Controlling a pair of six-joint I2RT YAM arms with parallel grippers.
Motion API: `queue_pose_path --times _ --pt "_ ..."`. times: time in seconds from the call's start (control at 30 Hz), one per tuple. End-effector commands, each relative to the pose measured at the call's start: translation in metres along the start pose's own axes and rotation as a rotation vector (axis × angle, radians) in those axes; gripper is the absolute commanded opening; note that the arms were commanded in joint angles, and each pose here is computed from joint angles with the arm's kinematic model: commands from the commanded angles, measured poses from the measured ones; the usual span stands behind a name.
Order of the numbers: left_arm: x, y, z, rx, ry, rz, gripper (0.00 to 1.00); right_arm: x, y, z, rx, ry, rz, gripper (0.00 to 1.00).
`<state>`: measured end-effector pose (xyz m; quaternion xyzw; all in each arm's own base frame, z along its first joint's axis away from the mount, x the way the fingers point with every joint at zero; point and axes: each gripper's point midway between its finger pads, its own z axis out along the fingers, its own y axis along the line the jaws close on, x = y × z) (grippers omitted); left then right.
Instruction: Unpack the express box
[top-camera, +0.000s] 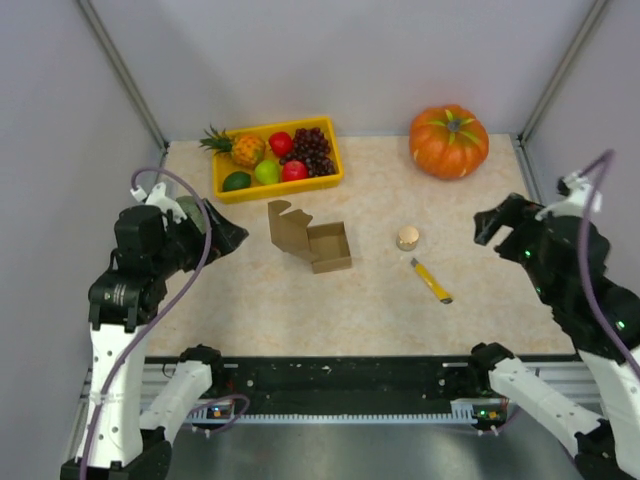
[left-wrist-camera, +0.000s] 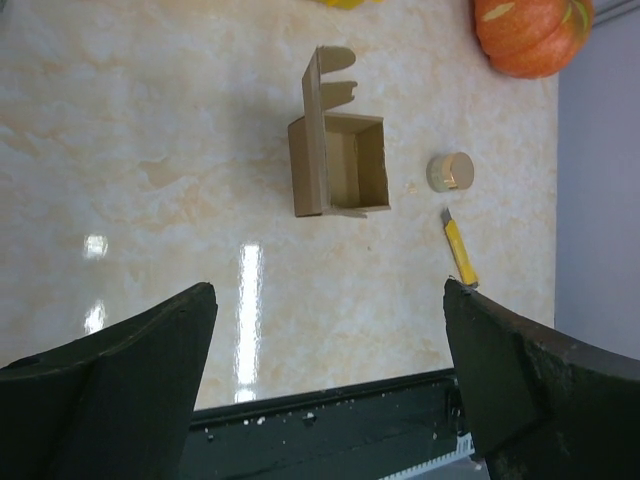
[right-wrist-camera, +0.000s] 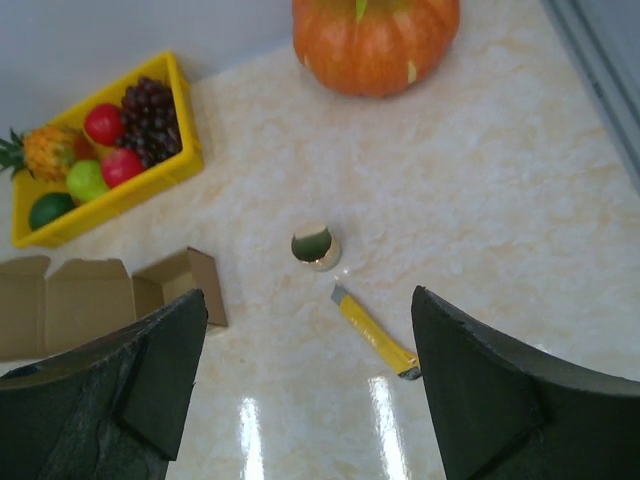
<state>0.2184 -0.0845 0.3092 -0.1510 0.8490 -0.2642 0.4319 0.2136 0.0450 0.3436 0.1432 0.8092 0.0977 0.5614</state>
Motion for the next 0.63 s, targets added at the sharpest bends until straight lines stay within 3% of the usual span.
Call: queue_pose_path --times 0.0,0.27,0.6 --pt "-0.003 -0.012 -0.036 0.026 -0.046 0.025 0.99 -0.038 -0.028 -0.043 0.046 -0.161 0.014 0.82" --pt "-0.006 -0.027 -0.063 0.091 -0.084 0.092 0.99 -0.050 -0.029 -0.091 -0.133 -0.315 0.044 0.84" --pt "-0.005 -0.024 -0.066 0.072 -0.087 0.089 0.99 -0.044 -0.021 -0.096 -0.198 -0.297 0.004 0.84"
